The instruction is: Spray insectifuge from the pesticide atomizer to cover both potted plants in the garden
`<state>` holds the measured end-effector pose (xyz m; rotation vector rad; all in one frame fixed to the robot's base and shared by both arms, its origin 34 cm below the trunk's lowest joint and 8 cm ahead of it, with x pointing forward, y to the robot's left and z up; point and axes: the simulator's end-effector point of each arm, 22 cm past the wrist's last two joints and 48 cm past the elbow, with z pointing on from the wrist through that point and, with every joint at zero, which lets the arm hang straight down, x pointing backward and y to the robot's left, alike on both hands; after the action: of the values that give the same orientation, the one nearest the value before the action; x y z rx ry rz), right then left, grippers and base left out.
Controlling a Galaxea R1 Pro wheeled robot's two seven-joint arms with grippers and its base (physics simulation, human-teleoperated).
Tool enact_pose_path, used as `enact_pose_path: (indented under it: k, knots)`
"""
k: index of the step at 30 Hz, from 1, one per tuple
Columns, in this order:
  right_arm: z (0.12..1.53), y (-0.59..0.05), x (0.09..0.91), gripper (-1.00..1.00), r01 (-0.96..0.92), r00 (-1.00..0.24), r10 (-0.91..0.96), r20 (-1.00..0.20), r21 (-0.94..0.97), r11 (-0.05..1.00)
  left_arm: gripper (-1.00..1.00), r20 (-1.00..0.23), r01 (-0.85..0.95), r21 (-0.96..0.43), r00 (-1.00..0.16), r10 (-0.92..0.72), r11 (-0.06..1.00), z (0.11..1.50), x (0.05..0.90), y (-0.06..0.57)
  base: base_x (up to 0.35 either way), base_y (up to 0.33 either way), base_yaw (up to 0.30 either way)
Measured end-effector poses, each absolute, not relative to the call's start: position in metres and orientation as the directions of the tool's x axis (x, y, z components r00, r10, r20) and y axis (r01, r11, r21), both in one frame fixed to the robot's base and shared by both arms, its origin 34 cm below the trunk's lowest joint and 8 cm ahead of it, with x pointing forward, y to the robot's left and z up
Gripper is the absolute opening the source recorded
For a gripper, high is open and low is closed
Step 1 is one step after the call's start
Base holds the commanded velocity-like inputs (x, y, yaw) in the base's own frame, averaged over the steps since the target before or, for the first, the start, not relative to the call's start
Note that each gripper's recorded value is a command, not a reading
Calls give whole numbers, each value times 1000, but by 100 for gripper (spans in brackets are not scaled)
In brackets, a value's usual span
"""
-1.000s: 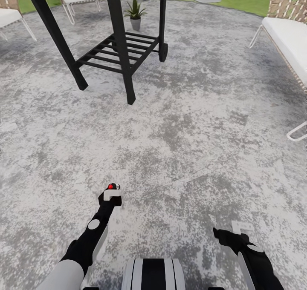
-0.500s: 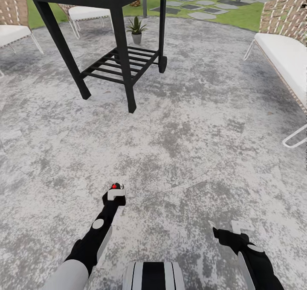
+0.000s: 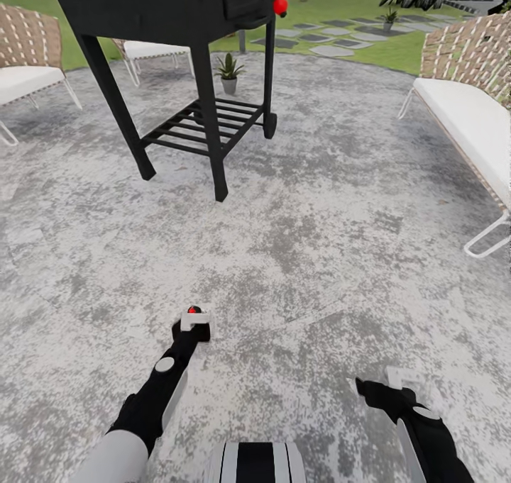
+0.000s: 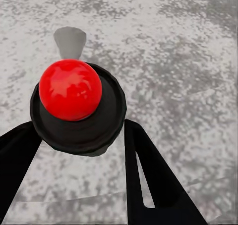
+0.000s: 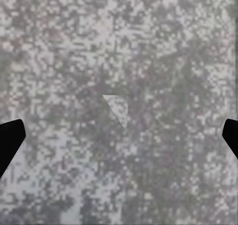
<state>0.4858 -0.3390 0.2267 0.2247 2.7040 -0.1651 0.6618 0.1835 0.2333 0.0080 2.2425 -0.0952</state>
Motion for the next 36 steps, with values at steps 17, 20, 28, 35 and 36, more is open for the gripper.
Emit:
enact_pose_path:
  k: [17,20,28,35,36]
  knots:
    - [256,-339,502,100,192,-872,138,-470,-67,979,-100,-758,37,-59,-652,-20,998,272,676,187,0,0,-43]
    - [262,-339,505,100,193,-866,139,-481,-65,979,-100,-766,39,-59,-642,-20,998,280,678,187,0,0,-17]
    - [281,-396,498,100,333,-820,243,-518,-87,939,-100,-787,41,-59,-617,-22,997,301,685,186,0,0,-47]
    - [300,-451,479,100,478,-753,350,-557,-98,873,-100,-805,43,-58,-592,-22,997,320,691,186,0,0,-238]
    - [302,-452,479,100,481,-750,352,-560,-96,872,-100,-808,43,-58,-589,-22,997,323,692,186,0,0,-269]
